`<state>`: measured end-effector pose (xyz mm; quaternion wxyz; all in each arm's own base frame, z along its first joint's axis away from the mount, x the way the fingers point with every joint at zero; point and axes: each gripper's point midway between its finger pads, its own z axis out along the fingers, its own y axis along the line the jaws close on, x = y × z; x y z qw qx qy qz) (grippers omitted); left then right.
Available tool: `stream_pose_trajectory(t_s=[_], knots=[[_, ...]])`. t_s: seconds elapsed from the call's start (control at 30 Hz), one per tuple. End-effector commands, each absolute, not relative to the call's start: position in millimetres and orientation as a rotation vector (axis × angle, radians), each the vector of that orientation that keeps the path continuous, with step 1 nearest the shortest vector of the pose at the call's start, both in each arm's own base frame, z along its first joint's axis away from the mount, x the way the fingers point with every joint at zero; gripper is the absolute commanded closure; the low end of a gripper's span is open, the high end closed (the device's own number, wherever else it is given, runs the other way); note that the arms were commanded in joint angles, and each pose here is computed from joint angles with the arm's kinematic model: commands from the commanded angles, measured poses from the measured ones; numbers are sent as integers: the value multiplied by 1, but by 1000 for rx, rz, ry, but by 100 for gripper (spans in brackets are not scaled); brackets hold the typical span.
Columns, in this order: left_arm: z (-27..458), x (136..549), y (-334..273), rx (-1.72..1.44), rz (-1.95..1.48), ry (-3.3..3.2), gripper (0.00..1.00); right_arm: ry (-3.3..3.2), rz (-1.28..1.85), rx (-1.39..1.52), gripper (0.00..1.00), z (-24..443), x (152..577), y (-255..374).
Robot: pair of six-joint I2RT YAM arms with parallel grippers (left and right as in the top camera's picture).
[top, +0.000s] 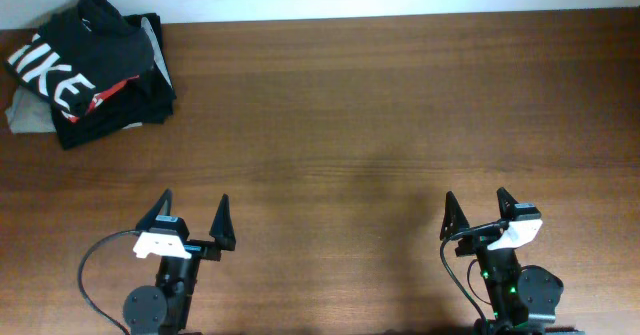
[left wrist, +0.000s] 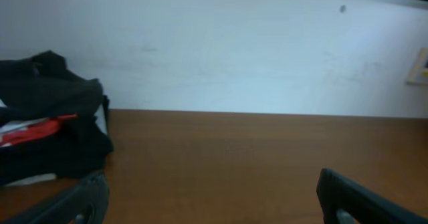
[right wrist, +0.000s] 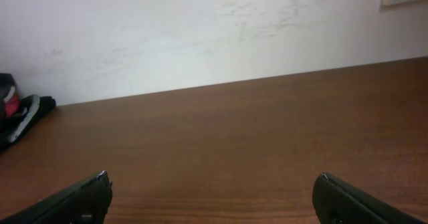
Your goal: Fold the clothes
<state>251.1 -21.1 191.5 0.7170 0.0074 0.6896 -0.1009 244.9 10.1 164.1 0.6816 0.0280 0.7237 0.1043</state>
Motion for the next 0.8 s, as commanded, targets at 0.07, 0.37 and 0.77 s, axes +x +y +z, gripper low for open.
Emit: stream_pose_trajectory(t_s=[0.07, 0.37, 0.77], knots=[[158, 246, -2, -96, -141, 1641, 1, 1628, 242, 40, 1, 162, 244, 14], [157, 246, 6, -127, -102, 1643, 1, 1628, 242, 40, 1, 162, 244, 14], [157, 246, 6, -127, -103, 1643, 1, 1628, 242, 40, 1, 162, 244, 14]])
